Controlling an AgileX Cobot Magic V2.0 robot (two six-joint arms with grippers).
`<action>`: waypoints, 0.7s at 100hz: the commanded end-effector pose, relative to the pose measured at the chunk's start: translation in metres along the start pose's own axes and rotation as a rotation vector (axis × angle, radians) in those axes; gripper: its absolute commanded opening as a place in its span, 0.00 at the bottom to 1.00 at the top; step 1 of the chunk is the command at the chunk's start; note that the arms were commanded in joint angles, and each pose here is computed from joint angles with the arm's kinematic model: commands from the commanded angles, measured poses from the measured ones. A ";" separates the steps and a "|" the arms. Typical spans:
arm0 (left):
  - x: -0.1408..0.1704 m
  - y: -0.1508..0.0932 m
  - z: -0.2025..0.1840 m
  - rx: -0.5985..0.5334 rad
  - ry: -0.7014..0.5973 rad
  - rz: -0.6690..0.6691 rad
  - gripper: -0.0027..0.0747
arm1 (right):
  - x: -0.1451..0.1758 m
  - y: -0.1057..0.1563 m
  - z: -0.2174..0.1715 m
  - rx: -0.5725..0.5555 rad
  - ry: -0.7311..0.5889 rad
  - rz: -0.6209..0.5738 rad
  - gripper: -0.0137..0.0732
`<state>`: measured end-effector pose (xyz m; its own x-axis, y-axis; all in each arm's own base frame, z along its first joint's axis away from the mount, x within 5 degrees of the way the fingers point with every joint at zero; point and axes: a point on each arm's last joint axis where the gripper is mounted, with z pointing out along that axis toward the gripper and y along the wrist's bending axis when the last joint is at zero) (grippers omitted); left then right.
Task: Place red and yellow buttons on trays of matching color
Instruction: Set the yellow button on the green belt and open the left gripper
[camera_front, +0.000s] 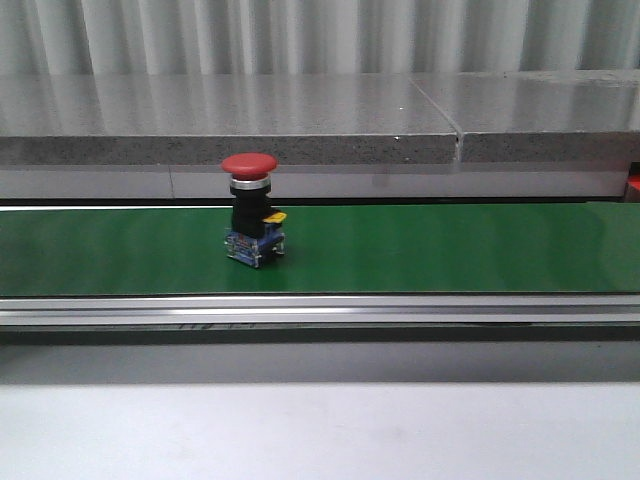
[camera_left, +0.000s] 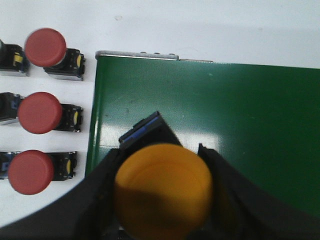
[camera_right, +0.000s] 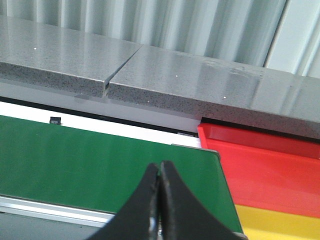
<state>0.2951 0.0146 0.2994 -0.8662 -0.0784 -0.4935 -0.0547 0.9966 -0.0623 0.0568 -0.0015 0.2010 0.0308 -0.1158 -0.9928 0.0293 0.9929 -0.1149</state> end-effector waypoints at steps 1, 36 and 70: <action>-0.013 -0.004 -0.009 0.021 -0.056 0.006 0.01 | -0.010 -0.001 -0.001 0.012 -0.096 -0.012 0.08; -0.012 -0.003 0.014 0.028 0.031 0.013 0.01 | -0.010 -0.001 -0.001 0.012 -0.096 -0.012 0.08; -0.008 -0.003 0.025 0.029 0.093 0.011 0.01 | -0.010 -0.001 -0.001 0.012 -0.096 -0.012 0.08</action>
<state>0.3152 0.0145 0.2604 -0.9383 -0.0608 -0.3406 -0.0387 0.9967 -0.0713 0.0568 -0.0015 0.2010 0.0308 -0.1158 -0.9928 0.0293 0.9929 -0.1149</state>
